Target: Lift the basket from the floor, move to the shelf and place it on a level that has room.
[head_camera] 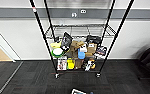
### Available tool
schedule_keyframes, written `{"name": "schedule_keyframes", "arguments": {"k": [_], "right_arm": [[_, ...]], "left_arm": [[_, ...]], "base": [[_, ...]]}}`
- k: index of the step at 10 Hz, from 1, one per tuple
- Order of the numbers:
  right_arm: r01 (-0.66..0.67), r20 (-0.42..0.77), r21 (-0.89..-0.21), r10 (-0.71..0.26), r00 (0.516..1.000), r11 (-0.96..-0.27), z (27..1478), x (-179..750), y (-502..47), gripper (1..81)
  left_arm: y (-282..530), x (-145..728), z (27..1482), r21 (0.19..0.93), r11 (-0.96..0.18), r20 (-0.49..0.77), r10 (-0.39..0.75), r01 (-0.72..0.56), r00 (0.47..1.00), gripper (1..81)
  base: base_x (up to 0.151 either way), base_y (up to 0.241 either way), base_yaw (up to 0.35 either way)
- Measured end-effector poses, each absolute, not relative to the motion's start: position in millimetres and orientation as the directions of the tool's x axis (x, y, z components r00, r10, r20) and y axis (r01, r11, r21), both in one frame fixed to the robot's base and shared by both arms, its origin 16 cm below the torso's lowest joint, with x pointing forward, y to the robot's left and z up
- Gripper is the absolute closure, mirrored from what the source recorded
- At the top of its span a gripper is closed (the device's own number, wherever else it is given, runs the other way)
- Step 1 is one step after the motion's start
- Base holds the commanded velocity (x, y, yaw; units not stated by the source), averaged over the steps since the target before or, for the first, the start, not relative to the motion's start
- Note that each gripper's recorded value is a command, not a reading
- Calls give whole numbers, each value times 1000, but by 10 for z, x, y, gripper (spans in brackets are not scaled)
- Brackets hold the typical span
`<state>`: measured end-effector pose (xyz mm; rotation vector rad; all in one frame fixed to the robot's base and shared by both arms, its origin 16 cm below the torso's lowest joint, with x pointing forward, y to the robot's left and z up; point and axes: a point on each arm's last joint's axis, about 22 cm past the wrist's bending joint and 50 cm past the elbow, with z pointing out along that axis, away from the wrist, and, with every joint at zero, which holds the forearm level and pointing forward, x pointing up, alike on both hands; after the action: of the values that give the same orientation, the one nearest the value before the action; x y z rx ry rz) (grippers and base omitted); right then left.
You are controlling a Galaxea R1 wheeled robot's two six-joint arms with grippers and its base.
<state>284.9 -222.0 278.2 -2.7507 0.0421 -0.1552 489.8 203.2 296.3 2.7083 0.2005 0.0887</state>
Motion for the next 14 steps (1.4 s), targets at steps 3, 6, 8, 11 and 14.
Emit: {"name": "schedule_keyframes", "arguments": {"k": [3, 6, 8, 11, 14], "right_arm": [[-19, 78, -376, -52, 996, -927, 2512, 2928, -2309, 10], [-7, 102, -381, -50, 994, -925, 2336, 3168, -2297, 10], [4, 127, -384, -49, 991, -924, 2213, 3336, -2286, 10], [5, 154, -389, -60, 986, -921, 2022, 3561, -2273, 10], [15, 197, -397, -69, 978, -918, 1848, 3849, -2246, 10]], "left_arm": [[2014, 4989, 2543, 385, -911, 8, 160, 145, 987, 10], [1954, 5349, 2447, 392, -913, 51, 147, 116, 988, 10], [1956, 5496, 2369, 393, -914, 78, 146, 105, 986, 10], [1908, 5692, 2209, 380, -920, 118, 148, 93, 982, 10], [1729, 5936, 2126, 398, -915, 153, 136, 65, 979, 10]], "base": [[0, 0, 0], [0, 0, 0], [0, 0, 0], [0, 0, 0], [0, 0, 0]]}}
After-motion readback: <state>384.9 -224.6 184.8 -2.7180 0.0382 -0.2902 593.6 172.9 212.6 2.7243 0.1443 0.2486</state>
